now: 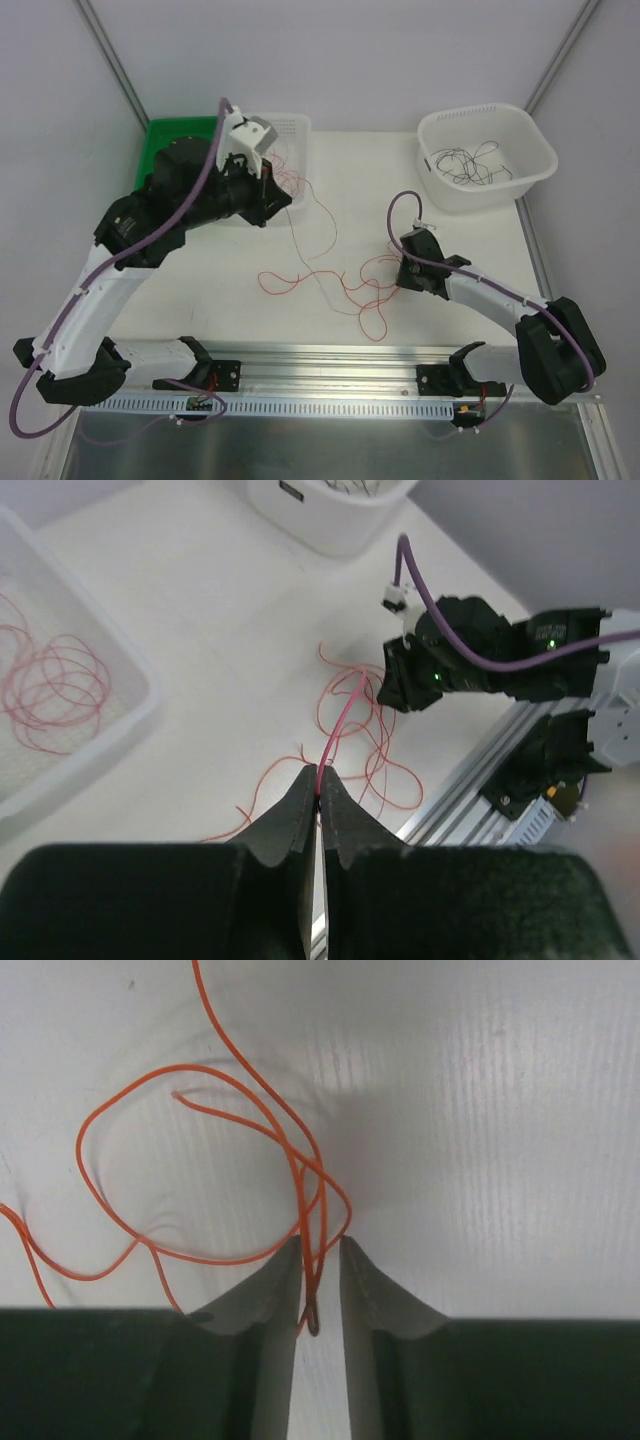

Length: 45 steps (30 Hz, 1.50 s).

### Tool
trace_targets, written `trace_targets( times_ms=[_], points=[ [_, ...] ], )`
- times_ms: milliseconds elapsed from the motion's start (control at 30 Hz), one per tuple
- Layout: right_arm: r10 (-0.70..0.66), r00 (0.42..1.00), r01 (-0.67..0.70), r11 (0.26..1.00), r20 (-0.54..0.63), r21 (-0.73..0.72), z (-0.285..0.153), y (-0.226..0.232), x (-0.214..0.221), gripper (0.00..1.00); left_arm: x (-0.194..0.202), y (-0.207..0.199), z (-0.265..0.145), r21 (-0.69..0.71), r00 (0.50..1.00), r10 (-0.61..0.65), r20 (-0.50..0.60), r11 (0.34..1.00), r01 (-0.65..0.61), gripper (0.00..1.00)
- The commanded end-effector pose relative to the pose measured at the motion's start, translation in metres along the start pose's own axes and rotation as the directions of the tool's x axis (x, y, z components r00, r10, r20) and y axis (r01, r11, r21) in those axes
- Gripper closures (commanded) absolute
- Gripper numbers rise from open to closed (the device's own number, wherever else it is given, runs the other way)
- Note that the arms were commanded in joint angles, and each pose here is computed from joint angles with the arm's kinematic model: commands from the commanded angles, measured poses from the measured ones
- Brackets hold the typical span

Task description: Untangle the cables

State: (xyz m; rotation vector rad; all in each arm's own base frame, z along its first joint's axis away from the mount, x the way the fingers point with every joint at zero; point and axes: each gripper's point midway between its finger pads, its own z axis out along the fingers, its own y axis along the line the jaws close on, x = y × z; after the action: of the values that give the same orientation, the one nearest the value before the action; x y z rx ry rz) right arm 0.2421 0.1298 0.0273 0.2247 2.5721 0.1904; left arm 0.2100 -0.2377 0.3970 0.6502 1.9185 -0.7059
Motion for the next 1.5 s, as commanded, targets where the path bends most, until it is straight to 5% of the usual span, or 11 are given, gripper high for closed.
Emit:
trace_targets(
  times_ms=[0, 167, 367, 667, 800, 1133, 1467],
  points=[
    [0.010, 0.999, -0.012, 0.999, 0.045, 0.048, -0.008, -0.015, -0.006, 0.78, -0.037, 0.007, -0.047, -0.020, 0.996, -0.016, 0.087, 1.000, 0.018, 1.00],
    [0.015, 0.999, -0.018, 0.994, 0.034, 0.105, -0.009, -0.033, 0.001, 0.86, -0.089, 0.016, -0.096, -0.098, 0.969, 0.017, 0.246, 0.995, 0.008, 0.99],
    [0.014, 0.999, -0.017, 0.998, 0.037, 0.062, -0.020, -0.028, 0.002, 0.75, -0.107, 0.038, -0.099, -0.227, 0.957, 0.052, 0.287, 0.974, 0.015, 0.98],
    [-0.062, 0.993, 0.068, 0.996, 0.100, -0.061, -0.069, -0.017, -0.012, 0.21, -0.138, 0.097, -0.059, -0.450, 0.949, 0.116, 0.295, 0.892, 0.031, 0.98],
    [-0.081, 0.987, 0.099, 0.987, 0.137, -0.130, -0.092, -0.011, -0.014, 0.10, -0.166, 0.124, -0.048, -0.502, 0.920, 0.143, 0.364, 0.863, 0.064, 0.98],
    [-0.083, 0.967, 0.112, 0.988, 0.241, -0.107, -0.127, -0.031, -0.020, 0.03, -0.208, 0.186, -0.011, -0.503, 0.881, 0.121, 0.456, 0.852, 0.143, 0.95],
    [-0.093, 0.955, 0.132, 0.984, 0.281, -0.122, -0.135, -0.031, -0.024, 0.03, -0.155, 0.297, 0.070, -0.536, 0.931, -0.009, 0.365, 0.816, 0.217, 0.97]
  ],
)
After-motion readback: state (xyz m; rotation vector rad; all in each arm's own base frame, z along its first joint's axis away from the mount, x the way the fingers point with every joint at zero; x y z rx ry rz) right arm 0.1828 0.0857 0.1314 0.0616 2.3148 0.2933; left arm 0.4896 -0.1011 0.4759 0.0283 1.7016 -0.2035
